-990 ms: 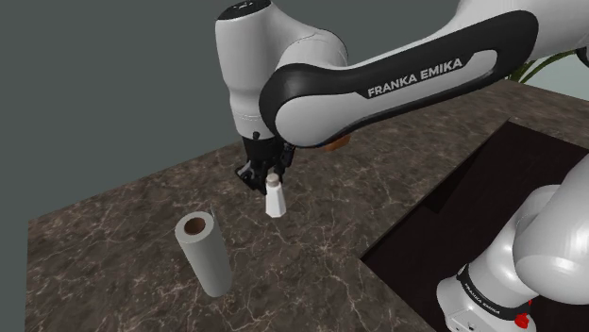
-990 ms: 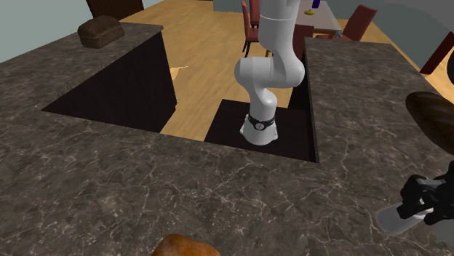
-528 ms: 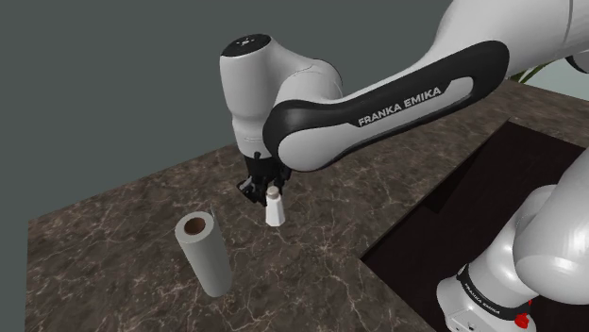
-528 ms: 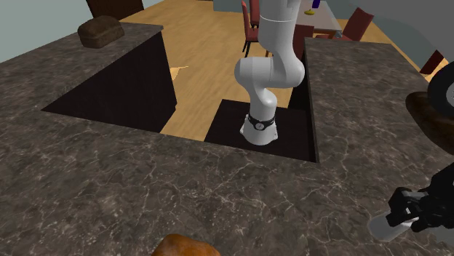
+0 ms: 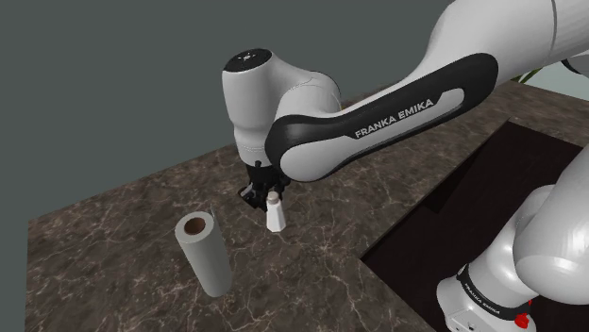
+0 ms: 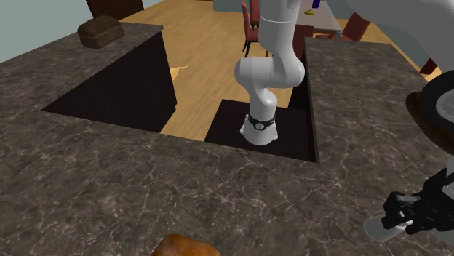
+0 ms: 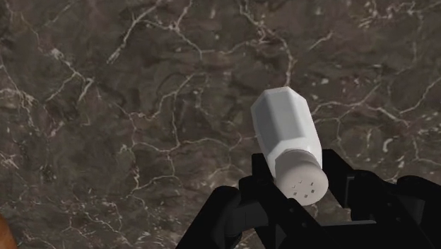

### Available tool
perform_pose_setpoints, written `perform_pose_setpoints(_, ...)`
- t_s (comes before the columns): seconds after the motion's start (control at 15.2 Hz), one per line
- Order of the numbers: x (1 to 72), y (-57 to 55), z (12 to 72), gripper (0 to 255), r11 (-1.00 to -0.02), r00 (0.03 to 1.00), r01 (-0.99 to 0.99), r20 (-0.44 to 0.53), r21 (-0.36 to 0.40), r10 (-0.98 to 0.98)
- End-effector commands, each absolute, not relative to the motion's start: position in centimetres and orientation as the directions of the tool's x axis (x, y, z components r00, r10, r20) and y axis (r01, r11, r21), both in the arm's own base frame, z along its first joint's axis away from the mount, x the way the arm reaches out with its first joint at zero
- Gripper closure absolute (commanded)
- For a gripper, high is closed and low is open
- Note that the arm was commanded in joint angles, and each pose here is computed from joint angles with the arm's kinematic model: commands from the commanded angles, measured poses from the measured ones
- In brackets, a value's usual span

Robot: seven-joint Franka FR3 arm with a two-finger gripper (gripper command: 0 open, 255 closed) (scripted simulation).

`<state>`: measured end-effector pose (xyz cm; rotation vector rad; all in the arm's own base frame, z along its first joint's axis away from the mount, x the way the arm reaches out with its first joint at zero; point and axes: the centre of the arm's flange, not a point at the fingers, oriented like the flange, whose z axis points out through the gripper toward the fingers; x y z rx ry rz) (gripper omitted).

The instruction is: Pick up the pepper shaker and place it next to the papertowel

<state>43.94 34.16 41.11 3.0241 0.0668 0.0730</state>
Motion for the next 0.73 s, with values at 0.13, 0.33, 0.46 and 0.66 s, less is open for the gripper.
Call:
perform_pose_setpoints(0.13, 43.9, 34.2, 41.1, 0, -0.992, 0.998, 0.041, 0.046, 0.117, 0.047)
perform_pose_setpoints(0.33, 43.9, 34.2, 41.1, 0, -0.992, 0.998, 0.041, 0.046, 0.117, 0.047)
perform_pose_setpoints(0.46, 43.9, 34.2, 41.1, 0, -0.992, 0.998, 0.041, 0.046, 0.117, 0.047)
perform_pose_setpoints(0.66, 43.7, 34.6, 45.0, 0, -0.992, 0.998, 0.041, 0.046, 0.117, 0.047)
